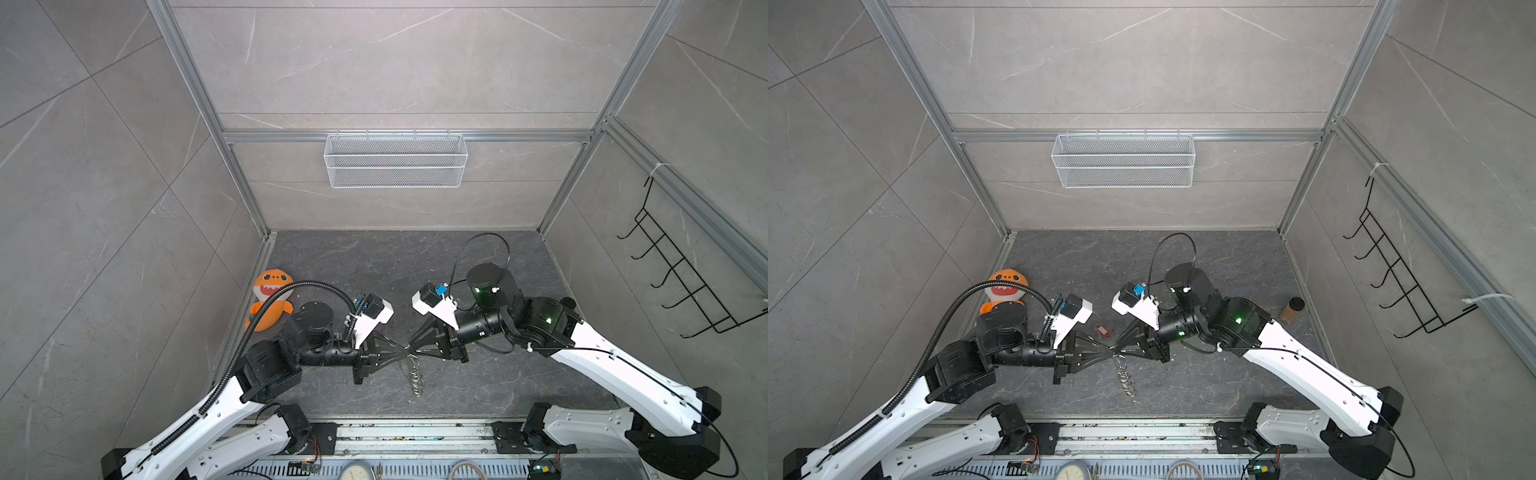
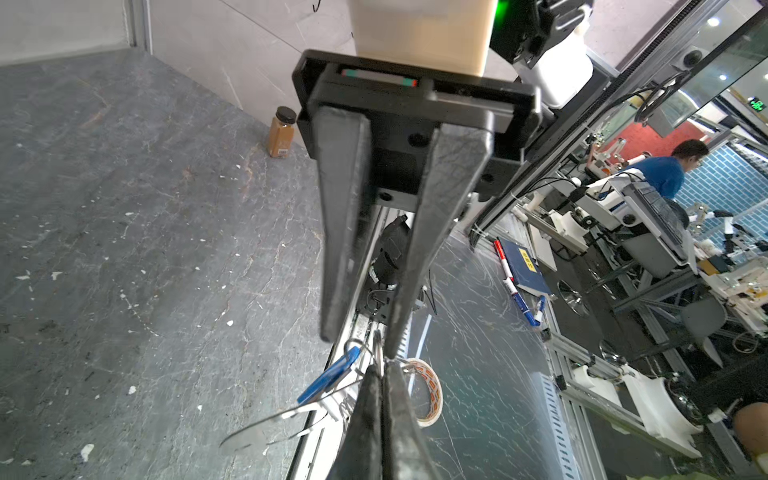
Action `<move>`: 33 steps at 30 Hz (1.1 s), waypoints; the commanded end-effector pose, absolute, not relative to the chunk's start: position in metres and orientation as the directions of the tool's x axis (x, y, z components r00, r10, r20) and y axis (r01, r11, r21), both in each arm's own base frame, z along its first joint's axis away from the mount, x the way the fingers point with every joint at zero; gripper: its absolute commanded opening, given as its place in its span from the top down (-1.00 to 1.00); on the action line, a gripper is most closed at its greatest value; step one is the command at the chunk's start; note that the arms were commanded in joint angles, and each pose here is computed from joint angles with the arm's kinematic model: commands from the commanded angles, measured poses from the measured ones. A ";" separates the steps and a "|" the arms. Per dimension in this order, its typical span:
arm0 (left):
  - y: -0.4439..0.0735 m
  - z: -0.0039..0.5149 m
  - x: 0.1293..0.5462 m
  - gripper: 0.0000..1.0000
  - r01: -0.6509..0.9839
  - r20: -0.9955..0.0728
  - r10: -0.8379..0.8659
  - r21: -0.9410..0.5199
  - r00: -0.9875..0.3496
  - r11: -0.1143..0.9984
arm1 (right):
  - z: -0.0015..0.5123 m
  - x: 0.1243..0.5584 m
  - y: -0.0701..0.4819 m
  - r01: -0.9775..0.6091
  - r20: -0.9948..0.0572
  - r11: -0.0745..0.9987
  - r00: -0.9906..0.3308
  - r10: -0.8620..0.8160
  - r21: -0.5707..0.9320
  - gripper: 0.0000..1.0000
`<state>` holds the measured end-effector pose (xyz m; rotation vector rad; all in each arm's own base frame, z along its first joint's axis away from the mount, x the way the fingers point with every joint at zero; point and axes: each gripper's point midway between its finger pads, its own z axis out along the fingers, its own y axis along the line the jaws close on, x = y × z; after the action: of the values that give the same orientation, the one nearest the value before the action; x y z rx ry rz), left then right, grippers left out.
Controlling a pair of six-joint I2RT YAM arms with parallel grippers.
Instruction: Remove the keys from the keyring
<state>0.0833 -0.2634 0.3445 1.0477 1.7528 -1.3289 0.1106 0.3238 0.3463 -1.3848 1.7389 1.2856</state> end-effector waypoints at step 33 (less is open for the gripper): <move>-0.240 0.398 0.084 1.00 0.972 -0.960 -0.221 -0.201 -0.172 0.119 | 0.356 0.106 0.339 -0.988 -0.976 0.076 -0.144 -0.160 0.133 -0.02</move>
<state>0.0902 -0.2473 0.3743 0.8803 1.3533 -1.3097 0.1048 0.3436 0.3460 -1.2331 1.5176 1.2125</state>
